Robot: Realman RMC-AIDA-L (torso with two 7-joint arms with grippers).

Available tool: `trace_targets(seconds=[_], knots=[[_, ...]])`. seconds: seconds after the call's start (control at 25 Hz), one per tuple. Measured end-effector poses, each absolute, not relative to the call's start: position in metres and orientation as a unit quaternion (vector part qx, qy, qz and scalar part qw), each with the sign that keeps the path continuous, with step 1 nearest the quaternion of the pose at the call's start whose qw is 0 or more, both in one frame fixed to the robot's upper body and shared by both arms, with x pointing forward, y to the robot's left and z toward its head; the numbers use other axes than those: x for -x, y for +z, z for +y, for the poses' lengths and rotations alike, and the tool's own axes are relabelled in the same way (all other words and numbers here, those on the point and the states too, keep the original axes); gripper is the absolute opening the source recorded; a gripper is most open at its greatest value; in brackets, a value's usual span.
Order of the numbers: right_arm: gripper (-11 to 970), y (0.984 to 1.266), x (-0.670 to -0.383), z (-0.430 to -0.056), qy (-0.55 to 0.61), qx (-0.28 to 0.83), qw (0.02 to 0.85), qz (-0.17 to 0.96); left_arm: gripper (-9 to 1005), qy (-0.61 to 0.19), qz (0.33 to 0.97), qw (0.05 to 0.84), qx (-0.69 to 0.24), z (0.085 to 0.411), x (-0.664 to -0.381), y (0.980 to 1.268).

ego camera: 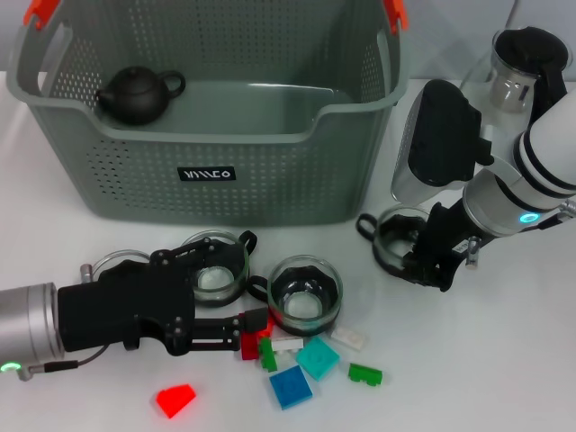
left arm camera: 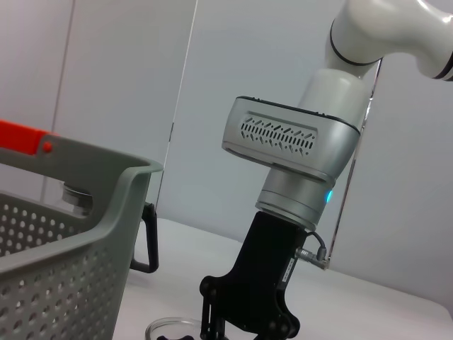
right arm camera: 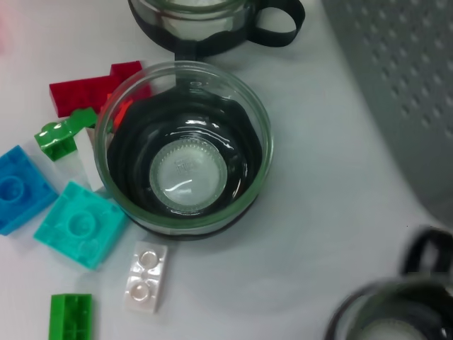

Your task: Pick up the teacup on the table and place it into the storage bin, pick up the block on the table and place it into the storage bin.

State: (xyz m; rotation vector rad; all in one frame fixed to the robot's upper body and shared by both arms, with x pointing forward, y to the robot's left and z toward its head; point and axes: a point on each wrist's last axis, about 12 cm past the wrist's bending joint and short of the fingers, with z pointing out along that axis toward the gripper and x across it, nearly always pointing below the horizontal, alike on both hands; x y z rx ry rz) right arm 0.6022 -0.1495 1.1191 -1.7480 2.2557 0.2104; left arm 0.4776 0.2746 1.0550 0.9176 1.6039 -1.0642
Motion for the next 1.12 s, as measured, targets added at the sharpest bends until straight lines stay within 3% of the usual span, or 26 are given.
trace_targets(seconds=[0.36, 0.72, 0.96, 1.12], knots=[[56, 1.121, -0.6, -0.152, 0.078, 0.597, 0.136, 0.787, 933, -0.437, 0.658, 0.484, -0.376, 0.275, -0.477, 1.055], [56, 1.152, -0.585, -0.158, 0.138, 0.595, 0.108, 0.784, 932, -0.439, 0.658, 0.483, -0.375, 0.276, -0.475, 1.054], [56, 1.2, -0.571, -0.163, 0.182, 0.593, 0.09, 0.779, 932, -0.44, 0.658, 0.483, -0.374, 0.276, -0.473, 1.054], [56, 1.239, -0.567, -0.155, 0.192, 0.605, 0.14, 0.76, 932, -0.443, 0.656, 0.483, -0.375, 0.276, -0.473, 1.055]])
